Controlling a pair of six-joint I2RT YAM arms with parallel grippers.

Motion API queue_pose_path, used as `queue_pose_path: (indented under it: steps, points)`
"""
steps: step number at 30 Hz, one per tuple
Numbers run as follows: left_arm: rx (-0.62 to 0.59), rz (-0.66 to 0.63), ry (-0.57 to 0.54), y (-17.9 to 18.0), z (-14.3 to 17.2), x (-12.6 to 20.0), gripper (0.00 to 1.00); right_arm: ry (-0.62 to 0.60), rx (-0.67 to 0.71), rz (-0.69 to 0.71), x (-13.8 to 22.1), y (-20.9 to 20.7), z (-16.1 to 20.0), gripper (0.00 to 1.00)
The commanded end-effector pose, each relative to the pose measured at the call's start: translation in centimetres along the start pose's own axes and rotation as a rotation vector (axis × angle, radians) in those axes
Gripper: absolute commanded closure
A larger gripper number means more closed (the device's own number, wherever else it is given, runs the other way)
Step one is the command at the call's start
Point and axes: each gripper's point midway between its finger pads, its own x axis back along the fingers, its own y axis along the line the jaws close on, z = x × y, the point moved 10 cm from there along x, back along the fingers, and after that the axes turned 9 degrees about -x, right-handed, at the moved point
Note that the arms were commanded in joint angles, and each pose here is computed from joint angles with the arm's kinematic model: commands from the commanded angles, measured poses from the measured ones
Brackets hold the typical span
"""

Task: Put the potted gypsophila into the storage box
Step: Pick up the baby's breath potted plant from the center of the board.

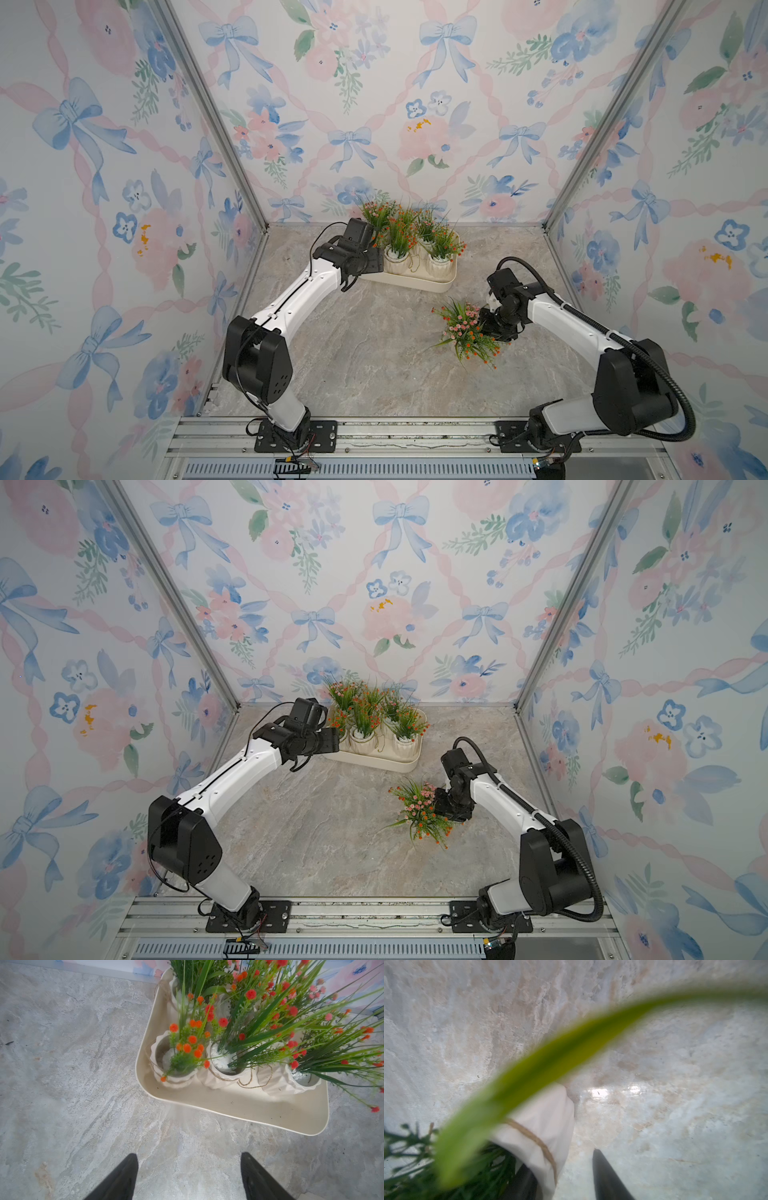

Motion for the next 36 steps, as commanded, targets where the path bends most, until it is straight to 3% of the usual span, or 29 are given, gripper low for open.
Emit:
queue_pose_path:
  steps: [1,21,24,36]
  points:
    - [0.002,0.006,0.003,0.36,0.13,-0.1,0.21,0.014,0.005,0.036,-0.85,0.37,-0.2,0.56]
    - [-0.003,0.024,0.008,0.42,-0.15,-0.42,0.21,0.02,0.009,0.048,-0.64,0.08,0.24,0.69]
    - [-0.002,0.023,0.008,0.45,-0.13,-0.44,0.21,0.018,0.01,0.051,-0.63,-0.01,0.31,0.75]
    - [0.003,0.02,0.003,0.7,-0.07,-0.12,0.21,0.011,0.013,0.046,-0.33,-0.05,0.42,0.8]
